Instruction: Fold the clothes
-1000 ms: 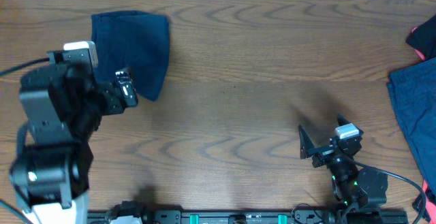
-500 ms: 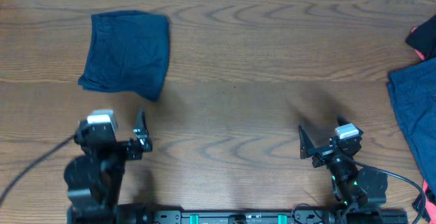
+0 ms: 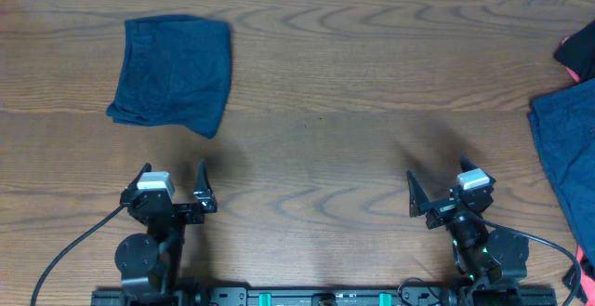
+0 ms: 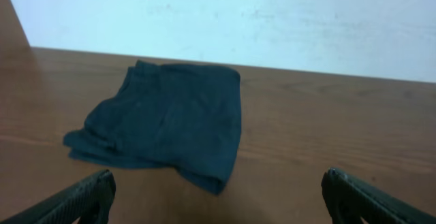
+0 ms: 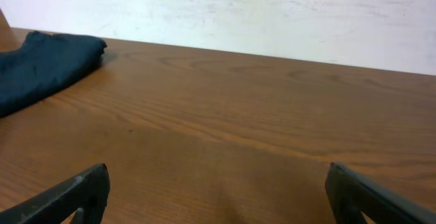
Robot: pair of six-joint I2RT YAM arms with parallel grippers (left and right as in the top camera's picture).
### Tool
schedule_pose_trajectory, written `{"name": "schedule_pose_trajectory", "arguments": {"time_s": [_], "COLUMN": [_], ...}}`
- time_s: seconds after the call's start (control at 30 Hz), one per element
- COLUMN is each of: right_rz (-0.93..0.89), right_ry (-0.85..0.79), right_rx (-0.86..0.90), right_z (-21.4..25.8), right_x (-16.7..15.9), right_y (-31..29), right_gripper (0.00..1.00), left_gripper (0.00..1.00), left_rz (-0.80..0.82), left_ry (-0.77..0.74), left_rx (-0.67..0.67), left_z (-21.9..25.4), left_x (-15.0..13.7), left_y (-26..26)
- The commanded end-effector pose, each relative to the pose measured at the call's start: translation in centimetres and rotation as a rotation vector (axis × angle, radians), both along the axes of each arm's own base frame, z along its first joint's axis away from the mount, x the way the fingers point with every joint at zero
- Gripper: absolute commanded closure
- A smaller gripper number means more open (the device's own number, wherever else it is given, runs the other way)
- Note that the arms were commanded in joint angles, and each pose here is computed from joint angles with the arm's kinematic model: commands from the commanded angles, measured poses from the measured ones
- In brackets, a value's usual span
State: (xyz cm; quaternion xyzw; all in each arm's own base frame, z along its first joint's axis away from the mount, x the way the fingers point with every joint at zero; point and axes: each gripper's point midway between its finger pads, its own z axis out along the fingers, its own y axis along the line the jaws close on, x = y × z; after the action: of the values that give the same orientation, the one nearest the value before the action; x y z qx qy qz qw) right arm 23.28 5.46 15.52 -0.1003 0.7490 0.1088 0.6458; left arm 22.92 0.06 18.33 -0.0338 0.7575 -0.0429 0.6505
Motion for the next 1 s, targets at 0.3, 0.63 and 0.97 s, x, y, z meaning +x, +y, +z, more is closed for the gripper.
{"name": "schedule_pose_trajectory", "arguments": {"time_s": [0.3,0.63,0.97], "right_rz": [0.004,0.004,0.004], "right_ry": [0.0,0.0,0.0], "right_rx": [0.015,0.015,0.015], "right_z": [0.0,0.0,0.0], "right_x": [0.0,0.0,0.0], "right_y": [0.1,0.1,0.1], "right_gripper": [0.01,0.01,0.01], "left_gripper": [0.02,0.02,0.02], "left_rz": [-0.002,-0.002,-0.002], "left_ry": [0.023,0.025,0.025], "left_rx": [-0.013,-0.013,-0.013], "left_z": [-4.4,-4.5,-4.5], "left_x": [1.2,1.2,1.2], "left_y": [0.0,0.0,0.0]}}
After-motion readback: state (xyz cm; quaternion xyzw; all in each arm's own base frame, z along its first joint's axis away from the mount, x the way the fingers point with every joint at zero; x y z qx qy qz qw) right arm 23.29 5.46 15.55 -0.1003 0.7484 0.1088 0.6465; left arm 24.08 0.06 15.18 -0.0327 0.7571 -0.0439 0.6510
